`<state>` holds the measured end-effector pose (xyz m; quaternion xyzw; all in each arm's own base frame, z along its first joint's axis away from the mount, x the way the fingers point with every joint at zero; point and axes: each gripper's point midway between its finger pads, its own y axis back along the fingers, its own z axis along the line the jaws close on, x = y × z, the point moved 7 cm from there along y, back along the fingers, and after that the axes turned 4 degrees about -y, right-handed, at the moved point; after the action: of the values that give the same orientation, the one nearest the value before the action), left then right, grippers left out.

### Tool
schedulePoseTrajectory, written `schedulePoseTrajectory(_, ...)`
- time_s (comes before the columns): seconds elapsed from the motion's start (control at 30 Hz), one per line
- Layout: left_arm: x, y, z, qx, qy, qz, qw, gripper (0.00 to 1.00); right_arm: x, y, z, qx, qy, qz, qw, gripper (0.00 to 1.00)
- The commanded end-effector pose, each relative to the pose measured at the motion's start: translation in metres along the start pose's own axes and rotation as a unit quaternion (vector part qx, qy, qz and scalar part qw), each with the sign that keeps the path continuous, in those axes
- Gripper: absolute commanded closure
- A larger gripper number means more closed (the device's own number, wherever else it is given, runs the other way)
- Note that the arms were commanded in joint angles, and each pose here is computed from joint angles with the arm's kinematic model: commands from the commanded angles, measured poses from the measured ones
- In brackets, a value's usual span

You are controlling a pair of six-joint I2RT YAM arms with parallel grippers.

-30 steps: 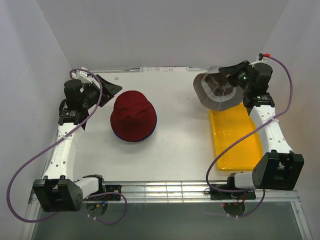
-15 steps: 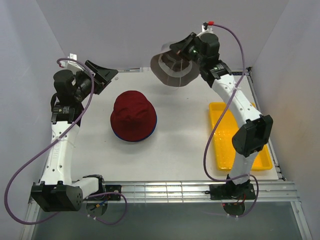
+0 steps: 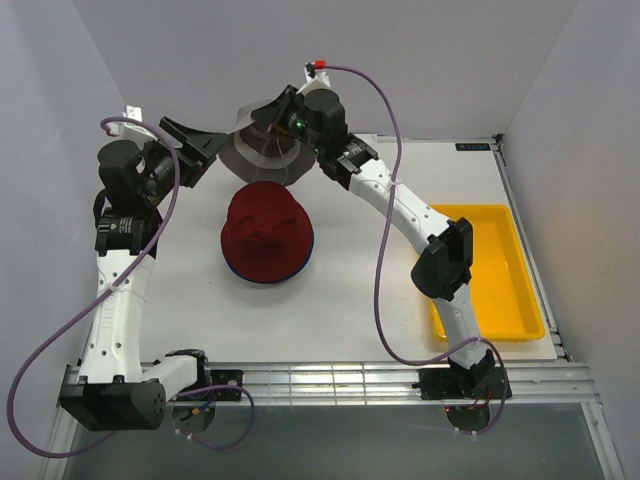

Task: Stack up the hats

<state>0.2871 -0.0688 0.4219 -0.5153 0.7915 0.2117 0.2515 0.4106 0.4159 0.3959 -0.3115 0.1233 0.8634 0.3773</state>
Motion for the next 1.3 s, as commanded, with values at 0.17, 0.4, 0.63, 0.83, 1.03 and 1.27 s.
schedulePoseTrajectory(0.17, -0.008, 0.017, -0.014, 0.007, -0.02, -0.026, 0.999, 0.18, 0.005, 0.027, 0.057, -0.09, 0.046, -0.032, 0.994, 0.92)
schedulePoseTrajectory(0.4, -0.004, 0.017, -0.007, -0.002, -0.016, -0.027, 1.0, 0.18, 0.014, 0.061, 0.067, -0.124, 0.049, 0.008, 0.991, 0.92)
schedulePoseTrajectory(0.63, -0.005, 0.015, -0.002, -0.012, -0.017, -0.028, 0.999, 0.18, 0.045, 0.085, 0.061, -0.134, 0.043, 0.062, 0.988, 0.92)
schedulePoseTrajectory(0.83, -0.002, 0.014, 0.005, -0.021, -0.014, -0.024, 0.999, 0.18, 0.074, 0.106, 0.047, -0.126, 0.035, 0.094, 0.987, 0.92)
schedulePoseTrajectory(1.03, 0.006, 0.014, 0.019, -0.039, -0.012, -0.015, 0.999, 0.18, 0.083, 0.121, 0.036, -0.117, 0.033, 0.106, 0.987, 0.92)
schedulePoseTrajectory(1.27, 0.017, 0.013, 0.04, -0.059, -0.005, -0.001, 0.998, 0.17, 0.09, 0.141, 0.029, -0.114, 0.026, 0.118, 0.986, 0.92)
